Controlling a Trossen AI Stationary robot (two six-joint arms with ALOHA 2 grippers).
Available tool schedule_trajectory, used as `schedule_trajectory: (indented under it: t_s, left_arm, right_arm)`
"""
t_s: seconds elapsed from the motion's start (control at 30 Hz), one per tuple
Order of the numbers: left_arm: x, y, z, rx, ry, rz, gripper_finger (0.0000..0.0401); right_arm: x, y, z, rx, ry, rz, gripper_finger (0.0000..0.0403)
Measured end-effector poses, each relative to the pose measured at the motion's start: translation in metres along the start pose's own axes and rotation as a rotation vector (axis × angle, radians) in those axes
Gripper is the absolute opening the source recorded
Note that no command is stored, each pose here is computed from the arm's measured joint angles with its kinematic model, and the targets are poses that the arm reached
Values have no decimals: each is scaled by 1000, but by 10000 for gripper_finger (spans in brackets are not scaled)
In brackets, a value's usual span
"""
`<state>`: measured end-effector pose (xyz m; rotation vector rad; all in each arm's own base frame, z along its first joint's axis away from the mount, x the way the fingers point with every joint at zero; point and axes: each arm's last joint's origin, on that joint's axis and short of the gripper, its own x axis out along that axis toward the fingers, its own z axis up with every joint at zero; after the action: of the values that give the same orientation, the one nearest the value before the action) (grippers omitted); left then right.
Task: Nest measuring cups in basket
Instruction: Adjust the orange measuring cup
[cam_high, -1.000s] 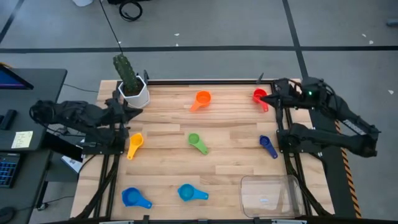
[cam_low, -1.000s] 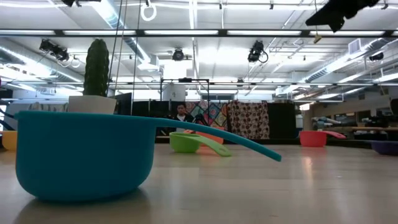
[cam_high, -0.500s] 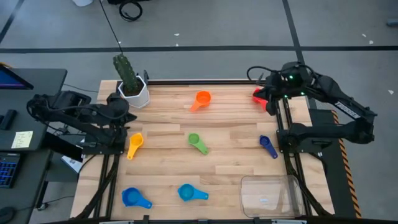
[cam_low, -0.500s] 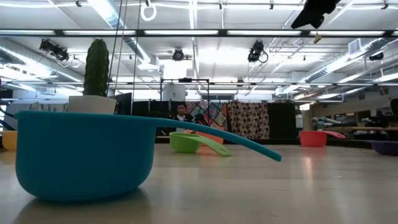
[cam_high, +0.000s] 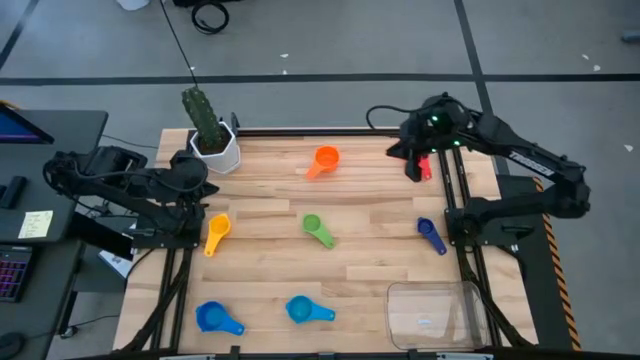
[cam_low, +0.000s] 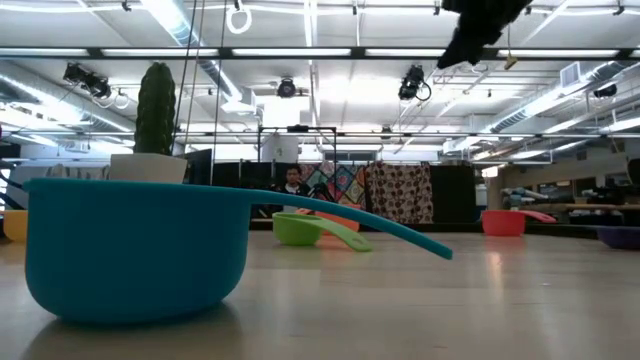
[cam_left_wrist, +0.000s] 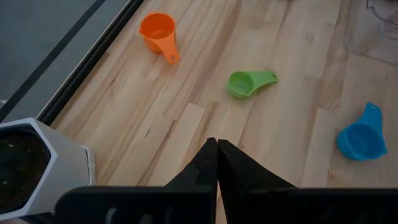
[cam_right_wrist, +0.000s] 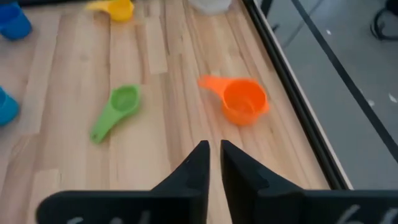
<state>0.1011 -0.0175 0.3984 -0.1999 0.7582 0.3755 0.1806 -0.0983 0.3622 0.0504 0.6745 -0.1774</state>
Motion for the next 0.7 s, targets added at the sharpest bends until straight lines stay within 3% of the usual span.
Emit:
schedule_trajectory:
  t_s: [0.23,0.4,0.53,0.7]
  left_arm:
    - [0,0,0,1,0,0,9]
    - [0,-1,0,1,14,-22,9]
    - [0,-1,-1,0,24,-37,9]
    - [0,-1,-1,-1,23,-37,9]
  right_arm:
    - [42,-9,15,-42,-34,1,106]
    - [74,-12,25,-194,-78,4,140]
    - [107,-12,33,-268,-134,7,157]
    - [143,-15,31,-273,-132,20,161]
